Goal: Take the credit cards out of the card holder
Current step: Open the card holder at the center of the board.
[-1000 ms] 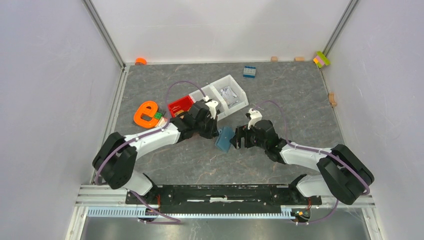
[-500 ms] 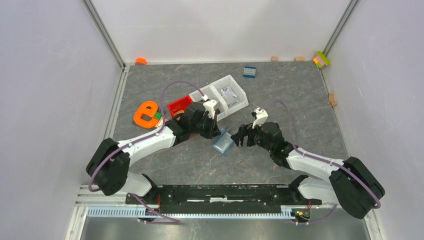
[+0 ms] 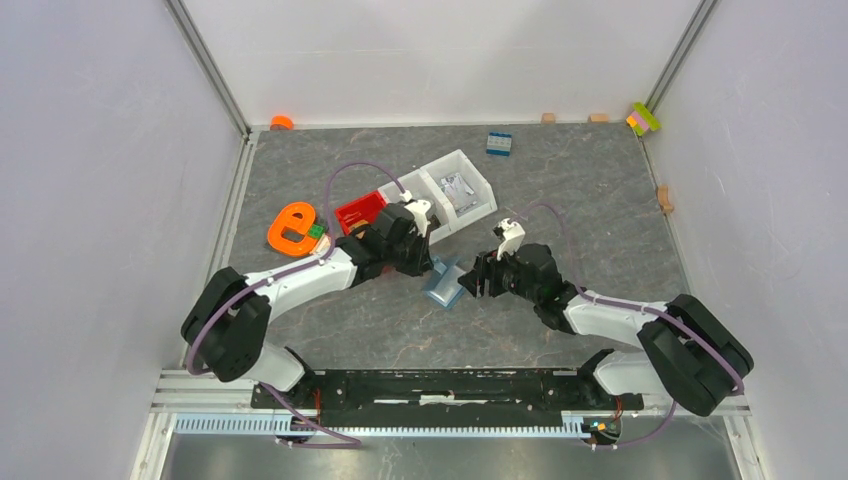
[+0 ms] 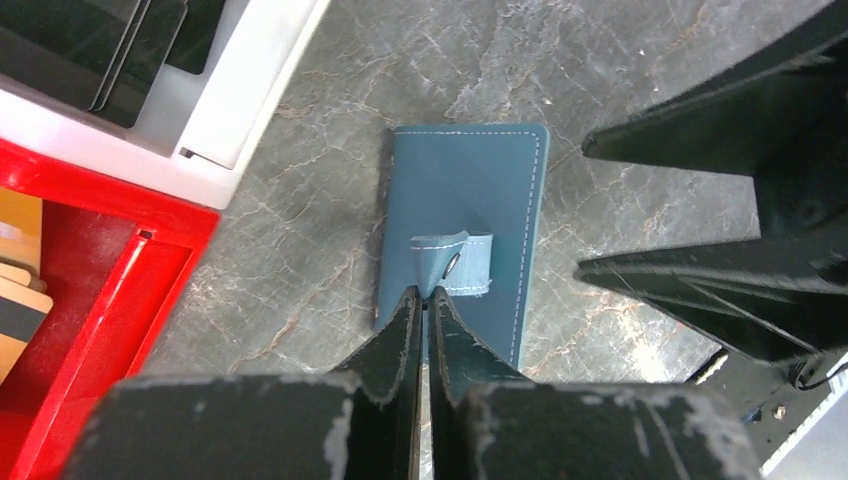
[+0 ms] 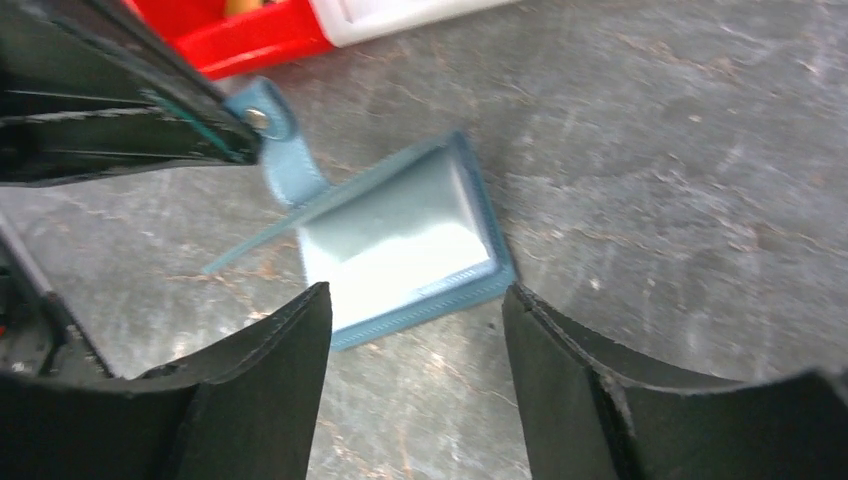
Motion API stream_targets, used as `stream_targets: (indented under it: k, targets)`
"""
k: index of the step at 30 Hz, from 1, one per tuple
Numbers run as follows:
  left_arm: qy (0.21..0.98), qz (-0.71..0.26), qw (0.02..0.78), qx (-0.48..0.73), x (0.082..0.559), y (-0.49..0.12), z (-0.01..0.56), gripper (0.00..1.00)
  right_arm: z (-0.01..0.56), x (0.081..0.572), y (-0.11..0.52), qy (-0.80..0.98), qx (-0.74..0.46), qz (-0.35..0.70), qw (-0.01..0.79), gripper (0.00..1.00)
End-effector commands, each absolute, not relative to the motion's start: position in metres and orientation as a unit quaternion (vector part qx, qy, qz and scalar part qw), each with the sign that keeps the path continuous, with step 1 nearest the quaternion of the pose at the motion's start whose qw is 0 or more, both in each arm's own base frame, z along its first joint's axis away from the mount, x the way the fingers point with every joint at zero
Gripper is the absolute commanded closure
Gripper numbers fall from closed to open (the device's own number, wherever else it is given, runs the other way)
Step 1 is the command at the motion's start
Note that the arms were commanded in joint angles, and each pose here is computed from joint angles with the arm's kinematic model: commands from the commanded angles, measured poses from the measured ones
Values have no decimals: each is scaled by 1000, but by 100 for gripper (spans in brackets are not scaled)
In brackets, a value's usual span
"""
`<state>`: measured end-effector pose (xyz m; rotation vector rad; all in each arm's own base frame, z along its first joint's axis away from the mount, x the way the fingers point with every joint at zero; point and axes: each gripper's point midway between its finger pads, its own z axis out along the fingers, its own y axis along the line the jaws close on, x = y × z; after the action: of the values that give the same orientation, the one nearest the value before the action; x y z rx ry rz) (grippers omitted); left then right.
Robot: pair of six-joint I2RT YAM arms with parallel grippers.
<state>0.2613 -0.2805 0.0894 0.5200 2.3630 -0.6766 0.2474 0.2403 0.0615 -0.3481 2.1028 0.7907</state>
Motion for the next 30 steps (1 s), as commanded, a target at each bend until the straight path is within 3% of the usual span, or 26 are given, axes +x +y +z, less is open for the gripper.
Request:
stream_targets:
  k: [1,7,12,15,19,21,30]
  targets:
    - [895,-267,309,182,268,-286,98,91,98,244,270,783,-175,398,446,34]
    - [884,-303,298,197,259,-297,103,79,95,242,278,782,-187,406,433,56]
    - [880,-316,292,203,256,-301,104,77,88,242,287,789,-195,410,415,78]
    - [879,-321,287,206,254,-303,104,72,88,244,289,787,-196,410,417,79]
    - [877,-334,269,217,247,-307,101,40,92,245,290,781,-195,413,426,78]
    - [878,-332,261,225,244,-307,100,31,97,245,290,774,-195,418,433,77]
    - [873,-317,281,241,235,-294,114,20,105,249,294,764,-186,430,445,76]
